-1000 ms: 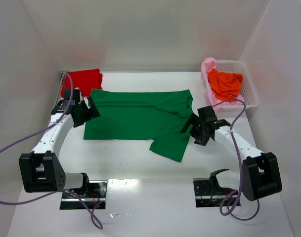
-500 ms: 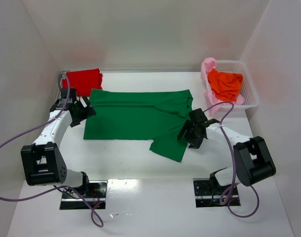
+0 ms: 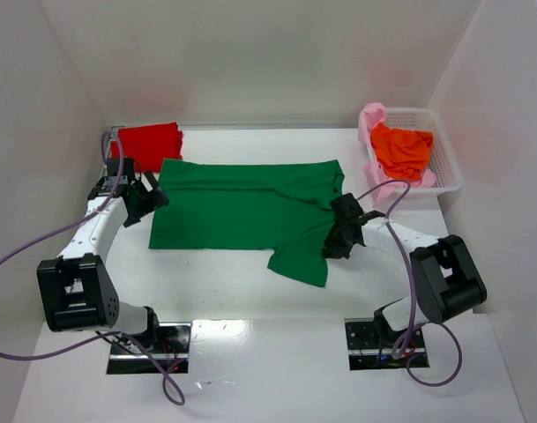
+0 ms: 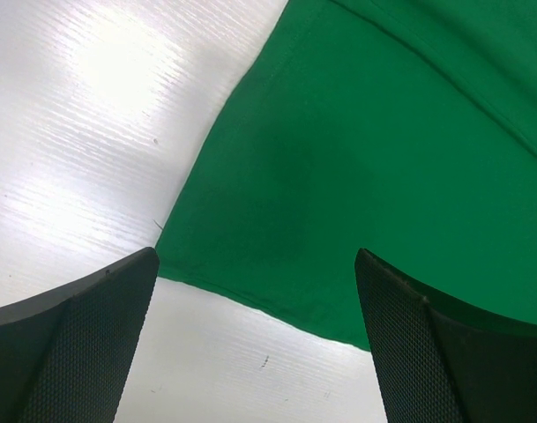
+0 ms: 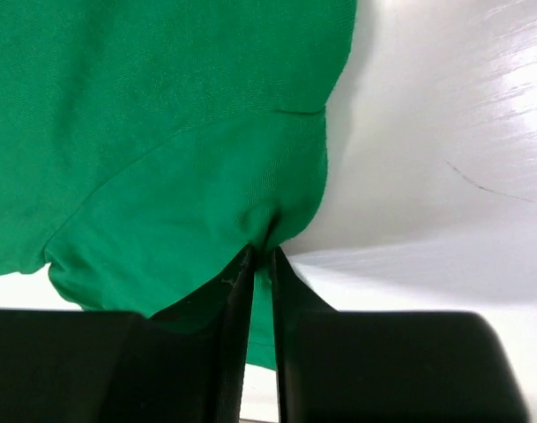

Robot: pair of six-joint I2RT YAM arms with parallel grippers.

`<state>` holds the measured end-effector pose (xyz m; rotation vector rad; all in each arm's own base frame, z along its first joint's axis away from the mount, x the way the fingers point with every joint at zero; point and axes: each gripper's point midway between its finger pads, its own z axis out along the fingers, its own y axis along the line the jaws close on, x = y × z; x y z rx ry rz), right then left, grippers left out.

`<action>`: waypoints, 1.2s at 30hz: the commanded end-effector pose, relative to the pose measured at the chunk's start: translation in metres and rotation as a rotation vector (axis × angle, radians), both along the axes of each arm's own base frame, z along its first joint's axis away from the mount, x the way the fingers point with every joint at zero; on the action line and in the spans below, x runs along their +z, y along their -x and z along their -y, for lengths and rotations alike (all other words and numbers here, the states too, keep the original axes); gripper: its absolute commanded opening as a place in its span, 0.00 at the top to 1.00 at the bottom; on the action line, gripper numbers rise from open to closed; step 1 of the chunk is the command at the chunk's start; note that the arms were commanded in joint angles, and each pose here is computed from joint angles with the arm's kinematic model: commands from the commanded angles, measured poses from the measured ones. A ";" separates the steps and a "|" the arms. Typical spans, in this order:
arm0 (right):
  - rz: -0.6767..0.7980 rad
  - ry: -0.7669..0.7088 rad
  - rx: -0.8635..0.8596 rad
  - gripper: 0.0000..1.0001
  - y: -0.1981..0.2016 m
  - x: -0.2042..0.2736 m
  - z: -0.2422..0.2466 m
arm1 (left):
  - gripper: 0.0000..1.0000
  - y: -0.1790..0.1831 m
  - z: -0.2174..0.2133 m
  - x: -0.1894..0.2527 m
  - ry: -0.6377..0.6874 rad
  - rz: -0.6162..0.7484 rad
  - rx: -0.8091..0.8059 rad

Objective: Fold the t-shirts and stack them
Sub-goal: Grap the side of the flattened tshirt closest away from the robot with both arms

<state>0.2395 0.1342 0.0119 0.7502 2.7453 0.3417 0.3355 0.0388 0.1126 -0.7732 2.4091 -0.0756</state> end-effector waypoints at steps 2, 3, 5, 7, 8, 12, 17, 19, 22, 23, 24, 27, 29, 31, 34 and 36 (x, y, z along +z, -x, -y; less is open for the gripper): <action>0.024 0.055 -0.026 0.90 0.000 0.005 0.010 | 0.02 0.008 0.006 -0.014 0.084 -0.034 0.032; 0.032 0.053 -0.033 0.91 0.000 0.008 0.010 | 0.02 0.011 0.009 -0.018 0.120 -0.041 0.045; 0.045 0.045 -0.037 0.92 -0.001 0.012 0.010 | 0.02 0.015 0.012 -0.029 0.164 -0.053 0.067; 0.044 0.043 -0.042 0.92 -0.001 0.012 0.010 | 0.04 0.017 0.014 -0.036 0.187 -0.061 0.086; 0.047 0.035 -0.045 0.92 -0.002 0.013 0.008 | 0.05 0.018 0.015 -0.038 0.199 -0.062 0.094; 0.065 0.043 -0.041 0.92 -0.006 0.016 0.008 | 0.05 0.021 0.014 -0.049 0.199 -0.093 0.119; 0.092 0.050 -0.103 0.92 -0.022 0.023 0.026 | 0.06 0.031 0.010 -0.064 0.182 -0.149 0.149; 0.105 0.049 -0.122 0.92 -0.026 0.026 0.033 | 0.06 0.035 0.006 -0.068 0.166 -0.172 0.173; 0.123 0.039 -0.149 0.92 -0.028 0.032 0.042 | 0.06 0.043 -0.003 -0.073 0.127 -0.194 0.245; 0.124 0.036 -0.148 0.92 -0.026 0.032 0.044 | 0.06 0.044 -0.007 -0.075 0.110 -0.196 0.271; 0.124 0.037 -0.158 0.92 -0.027 0.032 0.047 | 0.06 0.048 -0.007 -0.078 0.112 -0.205 0.294; 0.122 0.022 -0.144 0.92 -0.028 0.031 0.044 | 0.07 0.050 -0.006 -0.081 0.120 -0.187 0.309; 0.121 0.021 -0.141 0.92 -0.029 0.030 0.043 | 0.08 0.052 -0.003 -0.084 0.137 -0.190 0.303; 0.119 0.013 -0.138 0.92 -0.029 0.029 0.041 | 0.08 0.052 0.000 -0.084 0.147 -0.191 0.287; 0.129 0.010 -0.138 0.92 -0.031 0.030 0.041 | 0.10 0.054 0.005 -0.086 0.168 -0.198 0.266; 0.129 0.010 -0.138 0.92 -0.031 0.030 0.041 | 0.14 0.056 0.007 -0.085 0.166 -0.202 0.250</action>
